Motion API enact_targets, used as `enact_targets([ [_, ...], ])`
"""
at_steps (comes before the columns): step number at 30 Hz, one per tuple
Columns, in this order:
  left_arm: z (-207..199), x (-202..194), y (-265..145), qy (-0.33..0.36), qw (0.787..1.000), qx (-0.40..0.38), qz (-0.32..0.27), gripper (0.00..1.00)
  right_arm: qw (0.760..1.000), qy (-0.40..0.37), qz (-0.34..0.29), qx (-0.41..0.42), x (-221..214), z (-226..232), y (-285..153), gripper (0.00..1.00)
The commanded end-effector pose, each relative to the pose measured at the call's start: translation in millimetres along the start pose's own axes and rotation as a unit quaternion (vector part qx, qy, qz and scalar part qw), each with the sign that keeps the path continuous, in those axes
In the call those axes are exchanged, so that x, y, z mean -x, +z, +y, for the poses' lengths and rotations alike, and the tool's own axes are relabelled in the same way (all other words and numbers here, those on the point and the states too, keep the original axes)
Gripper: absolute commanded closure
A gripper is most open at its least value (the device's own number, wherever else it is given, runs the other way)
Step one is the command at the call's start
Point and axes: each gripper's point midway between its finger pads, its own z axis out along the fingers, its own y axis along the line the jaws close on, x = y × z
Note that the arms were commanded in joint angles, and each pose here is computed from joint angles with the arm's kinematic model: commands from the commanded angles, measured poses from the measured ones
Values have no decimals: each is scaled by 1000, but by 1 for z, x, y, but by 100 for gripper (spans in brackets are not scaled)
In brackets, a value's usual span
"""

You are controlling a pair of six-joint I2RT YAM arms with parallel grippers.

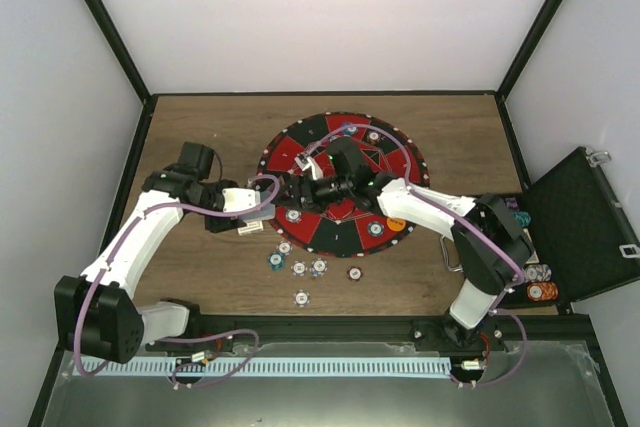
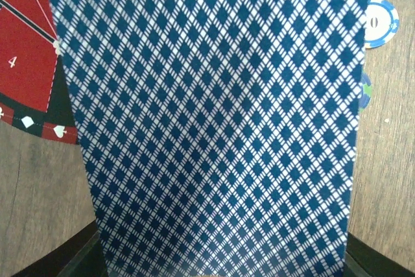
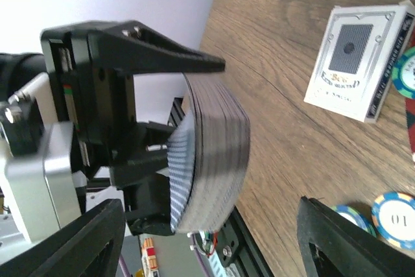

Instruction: Distribute texas hold em gaming equipment

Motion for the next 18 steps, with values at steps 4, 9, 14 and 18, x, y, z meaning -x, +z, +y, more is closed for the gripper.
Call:
enact_targets([
  [4, 1, 19, -8, 19, 999, 10, -26, 96, 999, -6, 6, 49, 14, 26, 18, 31],
  [9, 2, 21, -8, 24, 999, 16, -27, 96, 998, 1, 21, 59, 12, 28, 36, 37],
  [14, 4, 22, -11, 30, 999, 24, -27, 96, 997, 15, 24, 78, 13, 30, 45, 49],
  [18, 4, 26, -14, 37, 998, 32, -33, 96, 995, 30, 23, 93, 15, 31, 48, 62],
])
